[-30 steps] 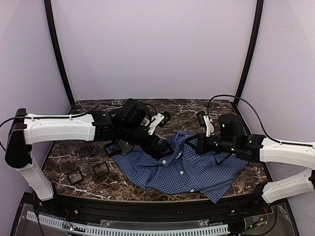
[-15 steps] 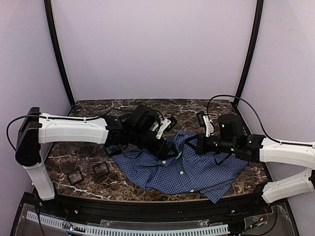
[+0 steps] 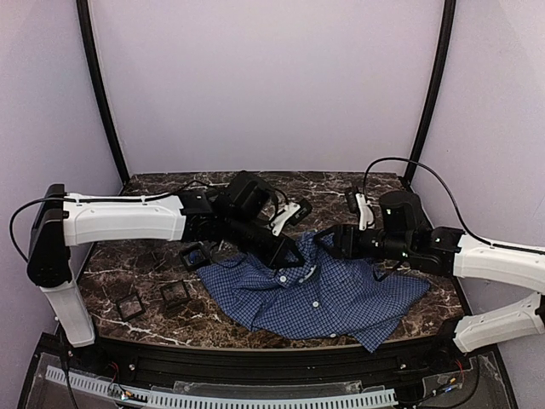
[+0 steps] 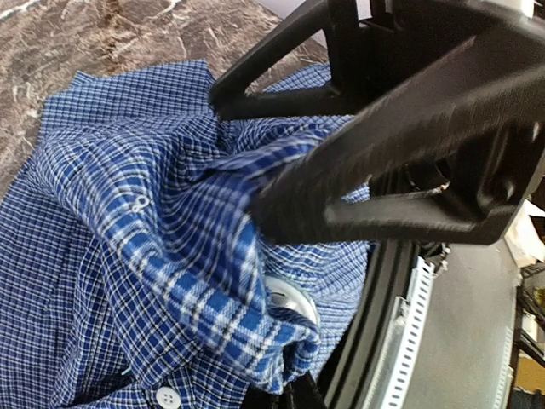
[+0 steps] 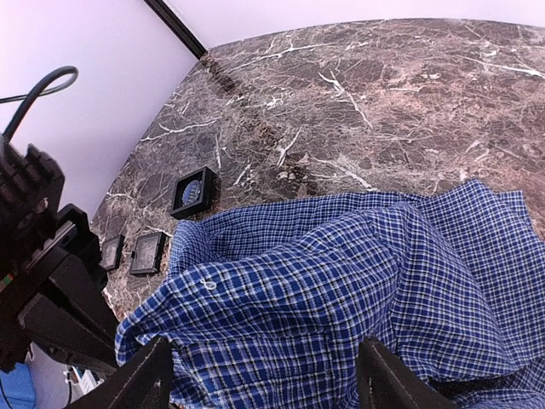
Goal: Remove the brooch from the garment
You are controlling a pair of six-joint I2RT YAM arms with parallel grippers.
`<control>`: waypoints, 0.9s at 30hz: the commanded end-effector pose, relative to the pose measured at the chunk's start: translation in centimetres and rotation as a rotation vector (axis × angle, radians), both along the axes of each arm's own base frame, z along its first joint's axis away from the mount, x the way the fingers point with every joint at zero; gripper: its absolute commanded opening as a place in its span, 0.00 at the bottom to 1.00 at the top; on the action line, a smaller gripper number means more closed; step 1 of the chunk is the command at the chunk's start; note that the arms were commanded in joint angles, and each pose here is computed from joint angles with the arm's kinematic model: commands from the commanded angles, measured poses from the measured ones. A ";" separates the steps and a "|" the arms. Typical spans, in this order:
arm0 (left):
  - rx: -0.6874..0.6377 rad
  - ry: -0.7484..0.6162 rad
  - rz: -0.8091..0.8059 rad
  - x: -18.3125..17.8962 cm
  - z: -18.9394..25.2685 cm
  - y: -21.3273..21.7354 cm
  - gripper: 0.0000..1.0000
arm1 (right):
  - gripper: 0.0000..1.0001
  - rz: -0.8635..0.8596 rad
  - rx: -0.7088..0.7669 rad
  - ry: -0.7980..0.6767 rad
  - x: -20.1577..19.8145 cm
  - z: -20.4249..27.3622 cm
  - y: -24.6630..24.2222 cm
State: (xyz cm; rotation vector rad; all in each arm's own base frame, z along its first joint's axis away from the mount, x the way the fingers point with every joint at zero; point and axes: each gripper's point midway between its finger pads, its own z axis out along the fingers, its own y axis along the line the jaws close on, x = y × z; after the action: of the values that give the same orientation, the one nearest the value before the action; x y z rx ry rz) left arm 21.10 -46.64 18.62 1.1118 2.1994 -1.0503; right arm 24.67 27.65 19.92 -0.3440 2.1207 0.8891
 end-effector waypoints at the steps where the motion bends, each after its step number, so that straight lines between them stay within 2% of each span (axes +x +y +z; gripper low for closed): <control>1: -0.085 0.073 -0.074 -0.8 4.1 1.6 0.01 | 0.76 -0.063 0.061 0.030 -0.5 2.6 -0.9; 7: -0.152 0.087 -0.082 0.7 4.6 3.5 0.01 | 0.74 -0.137 0.156 0.104 -2.3 4.6 -0.8; 13: -0.180 0.069 -0.065 1.5 5.2 5.0 0.01 | 0.58 -0.141 0.214 0.209 -5.0 4.6 2.1; 20: -0.168 0.102 -0.039 1.4 4.3 5.2 0.01 | 0.56 -0.145 0.211 0.200 -6.1 5.6 4.5; 24: -0.163 0.113 -0.030 1.5 3.9 5.3 0.01 | 0.45 -0.118 0.220 0.246 -5.9 4.0 7.0; 27: -0.161 0.111 -0.027 1.5 3.9 5.3 0.01 | 0.43 -0.091 0.251 0.270 -6.2 3.5 8.3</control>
State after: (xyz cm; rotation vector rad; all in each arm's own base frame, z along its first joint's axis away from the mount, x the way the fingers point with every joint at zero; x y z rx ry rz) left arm 22.91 -41.68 20.99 1.0438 2.1900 -1.2863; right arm 18.70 33.97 22.59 -0.0170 2.2473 1.0757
